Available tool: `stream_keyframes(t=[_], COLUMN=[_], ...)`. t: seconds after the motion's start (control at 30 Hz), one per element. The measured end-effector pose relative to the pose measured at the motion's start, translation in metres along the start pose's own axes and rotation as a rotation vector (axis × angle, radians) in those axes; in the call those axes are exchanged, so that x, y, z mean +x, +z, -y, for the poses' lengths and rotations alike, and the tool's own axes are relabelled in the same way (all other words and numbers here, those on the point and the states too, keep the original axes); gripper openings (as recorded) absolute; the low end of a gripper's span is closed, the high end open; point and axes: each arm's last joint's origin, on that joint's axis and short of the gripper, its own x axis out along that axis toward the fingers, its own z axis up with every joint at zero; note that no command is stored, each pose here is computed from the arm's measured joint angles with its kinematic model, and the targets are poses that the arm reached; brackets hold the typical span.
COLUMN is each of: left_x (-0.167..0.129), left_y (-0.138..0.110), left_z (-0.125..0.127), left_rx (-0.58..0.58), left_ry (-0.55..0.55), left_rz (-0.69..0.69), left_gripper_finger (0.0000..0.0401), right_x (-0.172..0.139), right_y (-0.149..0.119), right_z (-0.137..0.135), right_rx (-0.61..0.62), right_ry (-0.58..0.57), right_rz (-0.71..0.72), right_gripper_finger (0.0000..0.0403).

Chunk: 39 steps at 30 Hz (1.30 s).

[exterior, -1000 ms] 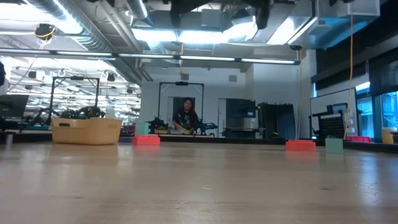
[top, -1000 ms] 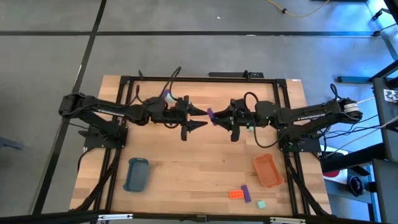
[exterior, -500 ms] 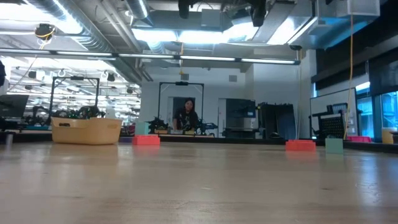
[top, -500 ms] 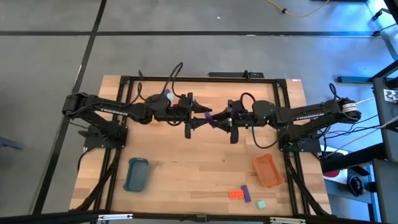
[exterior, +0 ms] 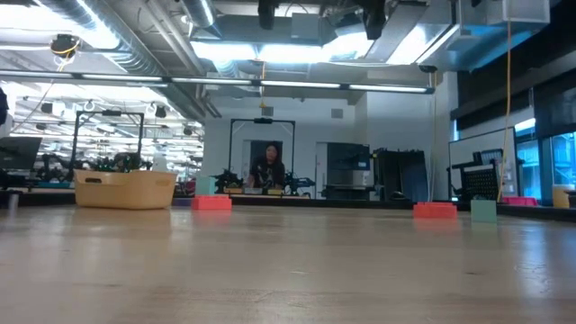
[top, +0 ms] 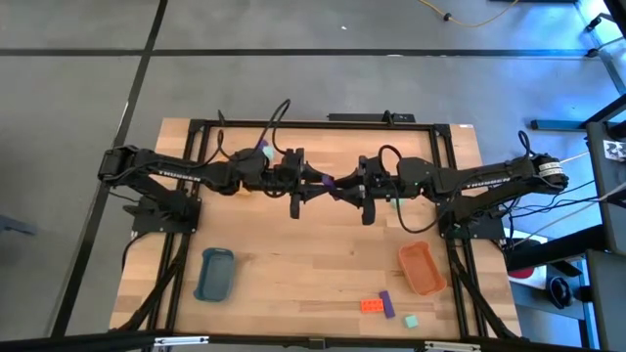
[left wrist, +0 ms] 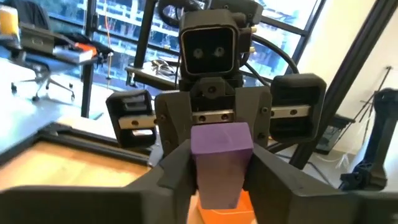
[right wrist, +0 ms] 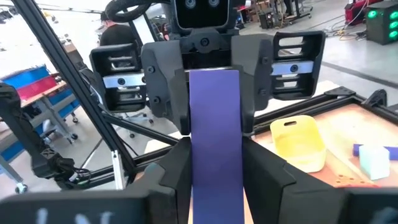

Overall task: Sort & place blocks by color
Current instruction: Put the top right violet wooden block into the yellow bin

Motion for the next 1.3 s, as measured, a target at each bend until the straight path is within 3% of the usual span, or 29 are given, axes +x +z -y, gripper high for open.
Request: stream_keyframes(t=[0.23,0.5,0.63,0.87,1.03,1.3], left_x=[0.0,-0.018,-0.04,-0.091,-0.126,-0.153], left_y=[0.001,0.018,0.029,0.03,0.024,0.022], left_z=[-0.006,-0.016,-0.016,-0.009,-0.008,-0.006], left_rx=[-0.014,0.019,0.043,0.06,0.019,-0.007], left_ry=[-0.006,0.023,0.061,0.074,0.101,0.08], left_rz=[-0.006,-0.055,-0.12,-0.111,-0.051,0.015], left_gripper_finger=[0.0095,0.0095,0.0095,0.0095,0.0095,0.0095], right_x=[0.0,-0.01,-0.023,-0.043,-0.052,-0.055], right_y=[0.0,0.009,0.013,0.017,0.024,0.03], right_z=[0.0,-0.003,-0.004,-0.004,-0.006,-0.007], right_rx=[0.015,0.064,0.066,0.094,0.066,0.039], right_ry=[0.0,0.017,0.004,-0.024,-0.036,-0.057], right_rz=[0.001,0.023,-0.01,-0.065,-0.024,0.029], right_gripper_finger=[0.0111,0.0258,0.0303,0.0313,0.0314,0.0315])
